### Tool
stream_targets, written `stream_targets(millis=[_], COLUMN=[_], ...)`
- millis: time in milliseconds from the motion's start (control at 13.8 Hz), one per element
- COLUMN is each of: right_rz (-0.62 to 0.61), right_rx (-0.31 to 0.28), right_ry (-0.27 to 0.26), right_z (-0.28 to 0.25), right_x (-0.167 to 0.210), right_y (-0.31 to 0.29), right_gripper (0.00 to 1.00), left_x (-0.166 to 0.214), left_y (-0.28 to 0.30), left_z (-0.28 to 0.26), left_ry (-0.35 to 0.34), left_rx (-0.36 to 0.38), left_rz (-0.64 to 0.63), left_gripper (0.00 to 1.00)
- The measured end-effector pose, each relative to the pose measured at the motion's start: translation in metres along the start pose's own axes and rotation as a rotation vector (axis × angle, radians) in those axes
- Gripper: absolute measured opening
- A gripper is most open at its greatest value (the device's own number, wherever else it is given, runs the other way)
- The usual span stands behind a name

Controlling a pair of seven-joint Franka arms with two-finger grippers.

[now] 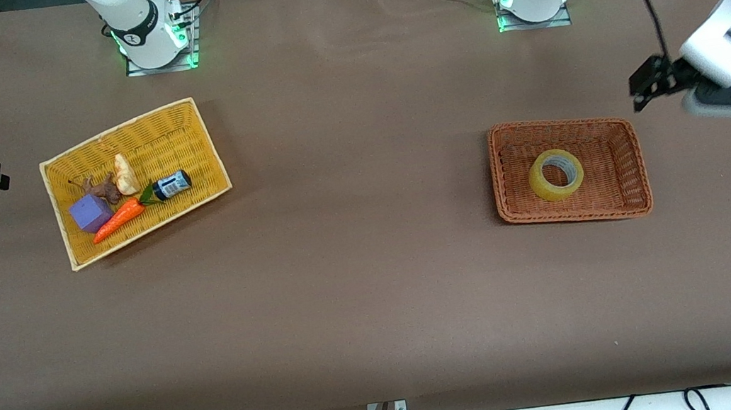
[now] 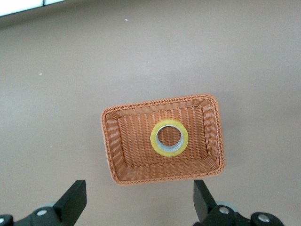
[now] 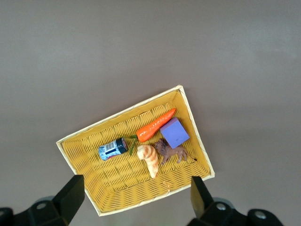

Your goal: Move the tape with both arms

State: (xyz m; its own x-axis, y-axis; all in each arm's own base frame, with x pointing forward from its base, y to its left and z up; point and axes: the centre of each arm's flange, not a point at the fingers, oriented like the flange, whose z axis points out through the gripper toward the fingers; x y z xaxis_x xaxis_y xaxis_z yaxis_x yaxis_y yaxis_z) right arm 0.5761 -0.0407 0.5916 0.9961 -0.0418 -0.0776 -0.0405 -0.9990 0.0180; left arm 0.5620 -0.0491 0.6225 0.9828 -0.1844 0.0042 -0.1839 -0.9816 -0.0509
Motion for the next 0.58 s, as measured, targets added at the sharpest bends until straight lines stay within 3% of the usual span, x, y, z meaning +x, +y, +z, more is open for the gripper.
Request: stream_targets(millis=[218, 582], right_rz=[0.0, 0.0], right_rx=[0.0, 0.0], right_ry=[0.0, 0.0], right_z=[0.0, 0.0], right_x=[0.0, 0.0], right_y=[0.0, 0.0], right_gripper=[1.0, 1.0], left_x=[-0.019, -0.018], left_y=[-0.022, -0.02], left_z=[0.013, 0.025], left_ry=[-0.014, -0.034], left_rx=[-0.053, -0.058], left_rz=[-0.065, -0.087], left_gripper=[1.0, 1.0])
